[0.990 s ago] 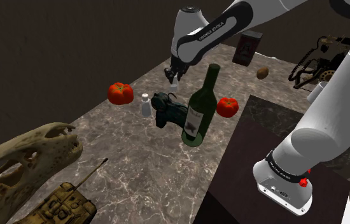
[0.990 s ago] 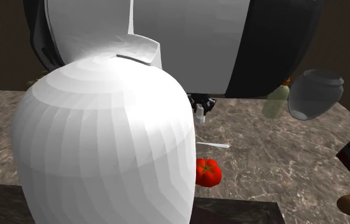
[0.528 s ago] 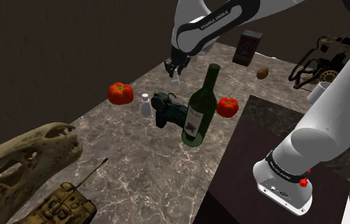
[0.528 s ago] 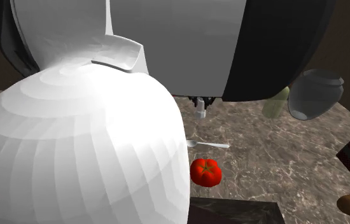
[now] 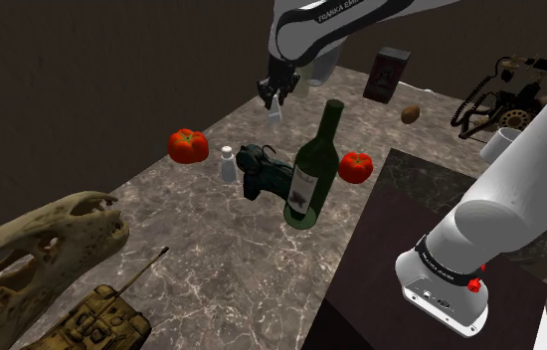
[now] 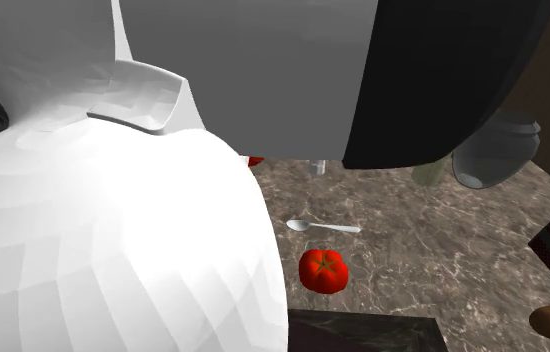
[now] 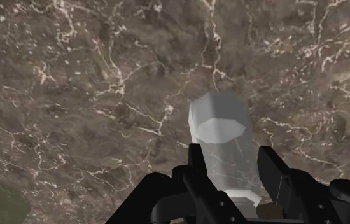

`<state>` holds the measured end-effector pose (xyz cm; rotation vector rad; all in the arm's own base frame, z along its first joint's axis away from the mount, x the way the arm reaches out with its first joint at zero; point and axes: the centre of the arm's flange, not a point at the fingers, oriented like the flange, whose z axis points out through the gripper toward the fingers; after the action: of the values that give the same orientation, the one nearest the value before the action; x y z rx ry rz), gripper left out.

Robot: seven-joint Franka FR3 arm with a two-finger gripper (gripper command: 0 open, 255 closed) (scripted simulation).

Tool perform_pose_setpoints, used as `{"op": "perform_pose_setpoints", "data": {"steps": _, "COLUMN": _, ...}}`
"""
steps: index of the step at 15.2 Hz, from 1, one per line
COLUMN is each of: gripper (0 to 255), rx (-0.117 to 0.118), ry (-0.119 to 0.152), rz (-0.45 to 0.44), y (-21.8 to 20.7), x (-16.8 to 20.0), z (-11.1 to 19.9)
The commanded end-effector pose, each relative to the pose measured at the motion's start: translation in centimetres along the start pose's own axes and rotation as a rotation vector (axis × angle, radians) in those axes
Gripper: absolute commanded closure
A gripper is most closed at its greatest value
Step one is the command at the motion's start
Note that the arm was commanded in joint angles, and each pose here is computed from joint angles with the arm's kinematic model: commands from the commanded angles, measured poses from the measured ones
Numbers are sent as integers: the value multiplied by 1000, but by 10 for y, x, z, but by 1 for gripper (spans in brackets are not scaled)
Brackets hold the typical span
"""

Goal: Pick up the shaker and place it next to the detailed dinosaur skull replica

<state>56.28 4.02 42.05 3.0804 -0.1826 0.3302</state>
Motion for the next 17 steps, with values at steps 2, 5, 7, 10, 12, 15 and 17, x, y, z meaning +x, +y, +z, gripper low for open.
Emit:
{"op": "perform_pose_setpoints", "data": {"steps": 2, "gripper": 255, "rx": 0, "ry": 0, "rz": 0, "y": 1, "x": 3, "z": -15}}
{"op": "perform_pose_setpoints", "data": {"steps": 5, "gripper": 255, "rx": 0, "ry": 0, "rz": 0, "y": 1, "x": 6, "z": -31}}
{"op": "perform_pose_setpoints", "data": {"steps": 7, "gripper": 255, "rx": 0, "ry": 0, "rz": 0, "y": 2, "x": 8, "z": -41}}
{"op": "perform_pose_setpoints", "data": {"steps": 10, "gripper": 255, "rx": 0, "ry": 0, "rz": 0, "y": 2, "x": 12, "z": -56}}
{"op": "perform_pose_setpoints", "data": {"steps": 12, "gripper": 255, "rx": 0, "ry": 0, "rz": 0, "y": 2, "x": 14, "z": -67}}
{"op": "perform_pose_setpoints", "data": {"steps": 15, "gripper": 255, "rx": 0, "ry": 0, "rz": 0, "y": 3, "x": 17, "z": -82}}
{"op": "perform_pose_setpoints", "data": {"steps": 17, "gripper": 255, "rx": 0, "ry": 0, "rz": 0, "y": 3, "x": 20, "z": -92}}
